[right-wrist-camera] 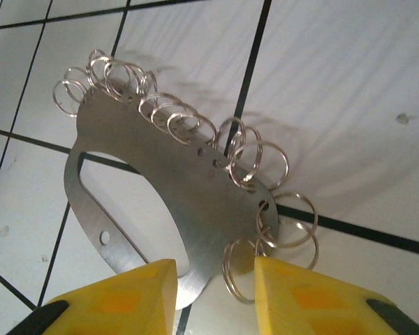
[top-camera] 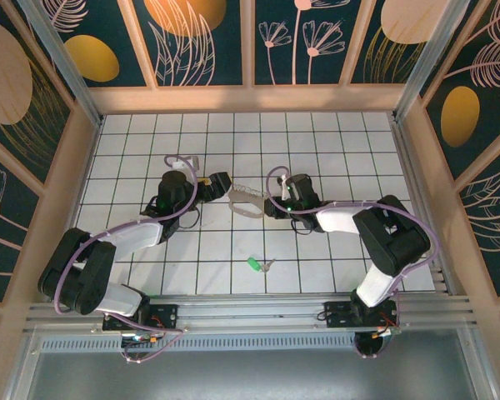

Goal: Put the keys on the keyring

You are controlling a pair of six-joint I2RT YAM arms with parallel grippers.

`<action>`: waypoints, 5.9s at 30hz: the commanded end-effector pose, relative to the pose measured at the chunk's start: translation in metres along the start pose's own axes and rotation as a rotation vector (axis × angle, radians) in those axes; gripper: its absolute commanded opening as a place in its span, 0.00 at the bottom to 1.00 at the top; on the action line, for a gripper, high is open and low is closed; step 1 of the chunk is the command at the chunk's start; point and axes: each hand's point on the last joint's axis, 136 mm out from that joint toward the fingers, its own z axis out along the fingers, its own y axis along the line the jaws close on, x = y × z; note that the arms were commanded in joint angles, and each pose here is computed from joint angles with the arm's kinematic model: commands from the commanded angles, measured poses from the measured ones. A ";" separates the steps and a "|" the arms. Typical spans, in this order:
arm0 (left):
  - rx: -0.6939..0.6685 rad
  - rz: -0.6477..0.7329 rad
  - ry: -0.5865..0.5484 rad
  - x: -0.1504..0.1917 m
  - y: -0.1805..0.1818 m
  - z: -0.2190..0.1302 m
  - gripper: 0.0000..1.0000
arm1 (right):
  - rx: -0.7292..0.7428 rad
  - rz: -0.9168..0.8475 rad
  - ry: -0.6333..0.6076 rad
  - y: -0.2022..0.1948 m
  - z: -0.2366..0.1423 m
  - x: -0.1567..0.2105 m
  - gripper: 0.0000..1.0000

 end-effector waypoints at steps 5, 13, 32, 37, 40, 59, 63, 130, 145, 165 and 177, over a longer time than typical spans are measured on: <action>0.064 0.006 -0.035 -0.012 -0.018 -0.002 0.99 | 0.031 -0.035 -0.004 -0.005 0.005 -0.009 0.29; 0.077 0.008 -0.031 -0.011 -0.020 -0.001 0.99 | 0.040 -0.048 -0.027 -0.001 -0.008 -0.011 0.35; 0.092 0.003 -0.029 -0.010 -0.021 0.000 0.99 | 0.067 -0.042 0.028 -0.009 -0.003 0.013 0.35; 0.096 0.004 -0.031 -0.010 -0.022 0.000 0.99 | 0.068 -0.045 0.039 -0.009 0.003 0.014 0.35; 0.099 0.005 -0.032 -0.011 -0.023 0.000 0.99 | 0.070 -0.048 0.041 -0.009 0.006 0.014 0.34; 0.115 -0.003 -0.026 -0.011 -0.025 0.004 0.99 | 0.104 -0.085 0.039 -0.012 0.014 0.003 0.25; 0.116 -0.001 -0.023 -0.010 -0.025 0.004 0.99 | 0.110 -0.089 0.040 -0.013 0.014 0.002 0.21; 0.168 0.133 0.016 -0.051 -0.073 0.018 0.93 | -0.524 -0.405 -0.229 0.087 -0.100 -0.106 0.00; 0.493 0.105 0.061 -0.052 -0.130 0.015 0.50 | -0.742 -0.416 -0.256 0.104 -0.145 -0.121 0.00; 0.711 0.189 0.146 -0.028 -0.160 -0.002 0.30 | -0.867 -0.373 -0.193 0.132 -0.137 -0.120 0.00; 0.733 0.195 0.171 -0.017 -0.159 -0.002 0.33 | -0.872 -0.360 -0.209 0.143 -0.135 -0.121 0.00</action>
